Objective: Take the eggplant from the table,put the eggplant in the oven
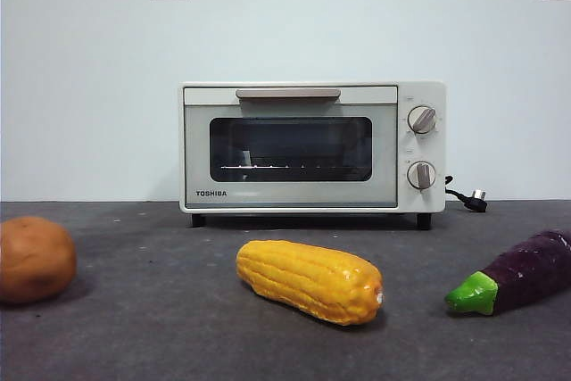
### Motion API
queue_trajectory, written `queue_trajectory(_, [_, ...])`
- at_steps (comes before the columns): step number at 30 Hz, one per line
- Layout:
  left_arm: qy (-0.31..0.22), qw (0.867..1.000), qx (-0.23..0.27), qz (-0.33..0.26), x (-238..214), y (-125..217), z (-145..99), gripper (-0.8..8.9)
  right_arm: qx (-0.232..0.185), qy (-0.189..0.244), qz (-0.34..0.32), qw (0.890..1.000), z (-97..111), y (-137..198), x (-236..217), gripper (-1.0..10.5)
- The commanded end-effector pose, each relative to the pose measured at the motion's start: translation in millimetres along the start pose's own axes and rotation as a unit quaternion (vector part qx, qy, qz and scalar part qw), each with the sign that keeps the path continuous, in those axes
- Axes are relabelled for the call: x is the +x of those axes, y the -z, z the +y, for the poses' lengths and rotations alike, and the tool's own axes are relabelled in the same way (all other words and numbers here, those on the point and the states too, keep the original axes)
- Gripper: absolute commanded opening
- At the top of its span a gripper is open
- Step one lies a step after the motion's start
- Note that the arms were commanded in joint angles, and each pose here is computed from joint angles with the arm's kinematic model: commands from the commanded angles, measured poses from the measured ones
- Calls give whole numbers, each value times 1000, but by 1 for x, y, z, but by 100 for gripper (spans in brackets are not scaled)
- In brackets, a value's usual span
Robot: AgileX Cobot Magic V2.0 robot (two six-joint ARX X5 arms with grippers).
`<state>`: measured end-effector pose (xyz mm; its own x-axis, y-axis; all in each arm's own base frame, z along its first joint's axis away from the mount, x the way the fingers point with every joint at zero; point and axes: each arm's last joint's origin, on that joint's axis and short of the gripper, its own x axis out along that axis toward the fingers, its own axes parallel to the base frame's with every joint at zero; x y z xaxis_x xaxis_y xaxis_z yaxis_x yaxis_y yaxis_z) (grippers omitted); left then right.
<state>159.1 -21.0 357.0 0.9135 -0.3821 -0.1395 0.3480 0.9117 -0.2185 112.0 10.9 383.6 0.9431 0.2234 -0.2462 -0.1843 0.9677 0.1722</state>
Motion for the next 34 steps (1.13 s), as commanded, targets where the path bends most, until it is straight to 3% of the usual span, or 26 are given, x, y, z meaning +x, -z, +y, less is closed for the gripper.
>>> queue_trajectory(1, [15,1000,19,-1,1,-14,-6,-6,-15,-18,14,1000,3,-19,5,-8])
queue_trajectory(12, [65,997,51,8,9,-56,-31,-6,-30,-67,71,995,10,-62,17,-8])
queue_trajectory(22, [93,994,54,26,22,-56,-35,-6,-26,-112,65,991,14,-67,14,13])
queue_trajectory(28, [103,992,58,43,33,-51,-38,-6,-23,-141,64,988,15,-68,13,285])
queue_trajectory(34, [113,990,63,55,42,-47,-41,-6,-9,-143,67,987,15,-68,13,499])
